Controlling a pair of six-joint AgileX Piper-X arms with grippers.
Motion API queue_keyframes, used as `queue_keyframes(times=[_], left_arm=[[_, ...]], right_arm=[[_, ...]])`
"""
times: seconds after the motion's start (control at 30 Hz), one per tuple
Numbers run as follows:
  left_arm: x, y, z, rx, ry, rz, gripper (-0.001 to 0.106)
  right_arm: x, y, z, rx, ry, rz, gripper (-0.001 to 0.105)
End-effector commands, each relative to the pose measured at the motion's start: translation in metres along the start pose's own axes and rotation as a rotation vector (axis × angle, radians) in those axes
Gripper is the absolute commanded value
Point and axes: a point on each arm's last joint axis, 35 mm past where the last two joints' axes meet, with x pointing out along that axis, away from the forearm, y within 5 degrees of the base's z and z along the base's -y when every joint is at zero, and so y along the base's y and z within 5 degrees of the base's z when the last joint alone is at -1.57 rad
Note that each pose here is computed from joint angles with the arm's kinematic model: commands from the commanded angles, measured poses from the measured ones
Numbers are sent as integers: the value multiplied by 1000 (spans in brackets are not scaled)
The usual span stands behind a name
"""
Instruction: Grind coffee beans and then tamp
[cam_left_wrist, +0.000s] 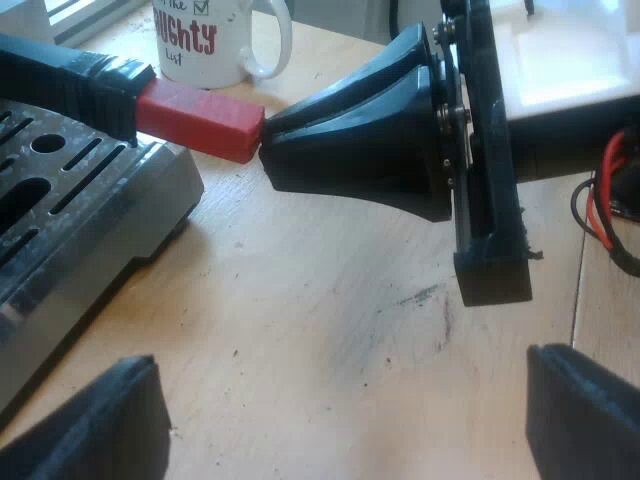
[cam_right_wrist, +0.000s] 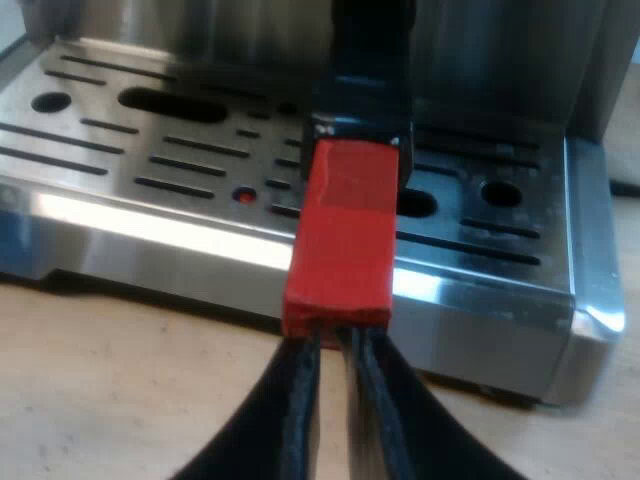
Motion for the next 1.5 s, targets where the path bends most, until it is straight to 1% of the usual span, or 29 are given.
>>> queue_keyframes(times=[0.03,0.13,0.3,0.53,0.73,0.83,0.9,1.03,1.07,1.1,1.13,1.17,1.23,1.33,1.4,1.5], left_arm=[[0,-1,3,15,-16,-12,75],[0,-1,3,15,-16,-12,75],[0,-1,3,15,-16,-12,75],[0,-1,3,15,-16,-12,75],[0,-1,3,15,-16,-12,75],[0,-1,3,15,-16,-12,75],[0,-1,3,15,-16,-12,75],[-1,-2,5,18,-19,-13,75],[-1,-2,5,19,-21,-13,75],[-2,-3,5,22,-24,-13,75],[-3,-3,5,24,-28,-13,75],[-3,-4,5,26,-30,-13,75],[-8,-7,9,42,-52,-14,75],[-15,-13,10,51,-63,-15,75],[-18,-15,10,65,-81,-13,75],[-24,-19,12,90,-117,-1,75]], right_arm=[[3,-1,7,-7,-38,-22,11],[3,-1,10,-31,-58,-31,11],[3,-2,11,-28,-62,-66,11],[6,-4,14,2,-73,-75,11],[7,-5,14,6,-72,-73,12],[6,-5,13,-2,-65,-69,12],[4,-2,11,-10,-58,-50,12],[-8,7,3,-64,-42,15,13],[-9,8,3,-64,-41,16,15],[-13,10,0,-65,-34,22,21],[-15,12,-3,-62,-22,34,30],[-17,12,-5,-52,-19,39,33],[-22,16,-8,-44,-10,59,51],[-31,20,-11,-68,-17,92,62],[-36,21,-10,-76,-26,107,62],[-46,19,-6,-87,-53,75,63]])
